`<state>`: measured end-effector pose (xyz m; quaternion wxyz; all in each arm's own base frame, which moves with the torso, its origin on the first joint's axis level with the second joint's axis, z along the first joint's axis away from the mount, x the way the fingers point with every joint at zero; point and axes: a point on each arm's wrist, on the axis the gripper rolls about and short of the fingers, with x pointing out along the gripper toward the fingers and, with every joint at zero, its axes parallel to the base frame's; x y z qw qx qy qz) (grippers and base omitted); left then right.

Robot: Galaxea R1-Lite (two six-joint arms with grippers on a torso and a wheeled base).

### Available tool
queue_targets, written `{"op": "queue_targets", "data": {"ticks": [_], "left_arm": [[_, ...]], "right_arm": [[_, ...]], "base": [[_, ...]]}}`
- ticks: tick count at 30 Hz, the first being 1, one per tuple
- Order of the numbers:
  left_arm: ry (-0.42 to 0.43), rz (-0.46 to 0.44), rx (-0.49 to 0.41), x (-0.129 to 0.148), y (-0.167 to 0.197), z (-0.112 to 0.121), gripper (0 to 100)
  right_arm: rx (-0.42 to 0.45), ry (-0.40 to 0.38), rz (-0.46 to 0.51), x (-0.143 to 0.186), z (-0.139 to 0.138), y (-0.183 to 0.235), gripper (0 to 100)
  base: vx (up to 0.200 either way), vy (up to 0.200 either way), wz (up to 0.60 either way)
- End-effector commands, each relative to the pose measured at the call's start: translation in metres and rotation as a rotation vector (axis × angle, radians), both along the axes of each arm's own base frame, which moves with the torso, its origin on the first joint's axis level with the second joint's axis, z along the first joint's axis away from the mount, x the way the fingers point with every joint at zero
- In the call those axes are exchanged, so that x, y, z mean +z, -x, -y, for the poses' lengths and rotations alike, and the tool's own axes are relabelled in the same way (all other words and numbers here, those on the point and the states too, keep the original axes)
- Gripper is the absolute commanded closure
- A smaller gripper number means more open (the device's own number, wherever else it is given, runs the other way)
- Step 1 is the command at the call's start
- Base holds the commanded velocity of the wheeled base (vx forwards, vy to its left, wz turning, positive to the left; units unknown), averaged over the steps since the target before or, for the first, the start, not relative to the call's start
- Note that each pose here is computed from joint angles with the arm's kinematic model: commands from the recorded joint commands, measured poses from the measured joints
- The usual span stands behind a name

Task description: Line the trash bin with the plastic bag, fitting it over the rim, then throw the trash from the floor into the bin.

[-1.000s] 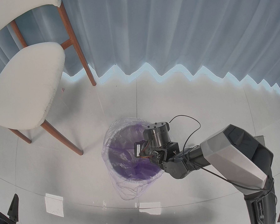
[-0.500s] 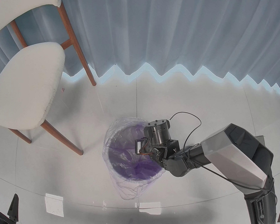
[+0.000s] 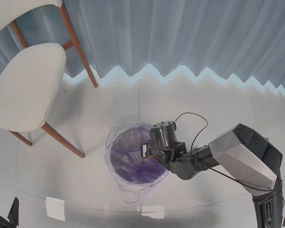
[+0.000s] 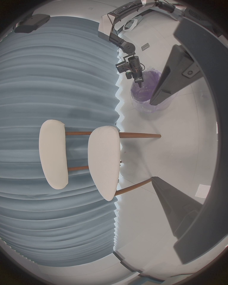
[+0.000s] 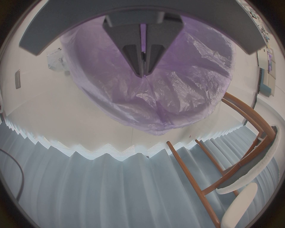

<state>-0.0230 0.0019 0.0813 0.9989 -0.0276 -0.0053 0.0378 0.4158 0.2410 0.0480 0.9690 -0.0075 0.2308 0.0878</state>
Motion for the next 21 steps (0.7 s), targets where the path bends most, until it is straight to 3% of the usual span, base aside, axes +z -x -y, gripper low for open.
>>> {"op": "queue_targets", "data": {"ticks": [1, 8, 9, 21], "left_arm": [[0.000, -0.002, 0.001, -0.005, 0.000, 0.000, 0], [0.000, -0.002, 0.001, -0.005, 0.000, 0.000, 0], [0.000, -0.002, 0.001, -0.005, 0.000, 0.000, 0], [0.000, -0.002, 0.001, -0.005, 0.000, 0.000, 0]], "right_arm": [[-0.013, 0.008, 0.002, 0.001, 0.003, -0.001, 100], [-0.014, 0.044, -0.030, -0.008, 0.008, 0.004, 100], [-0.013, 0.047, -0.034, -0.010, 0.008, 0.004, 0], [-0.024, 0.036, -0.014, -0.007, 0.010, 0.002, 0]], "base": [[0.000, 0.000, 0.00], [0.000, 0.000, 0.00], [0.000, 0.000, 0.00], [0.000, 0.000, 0.00]]}}
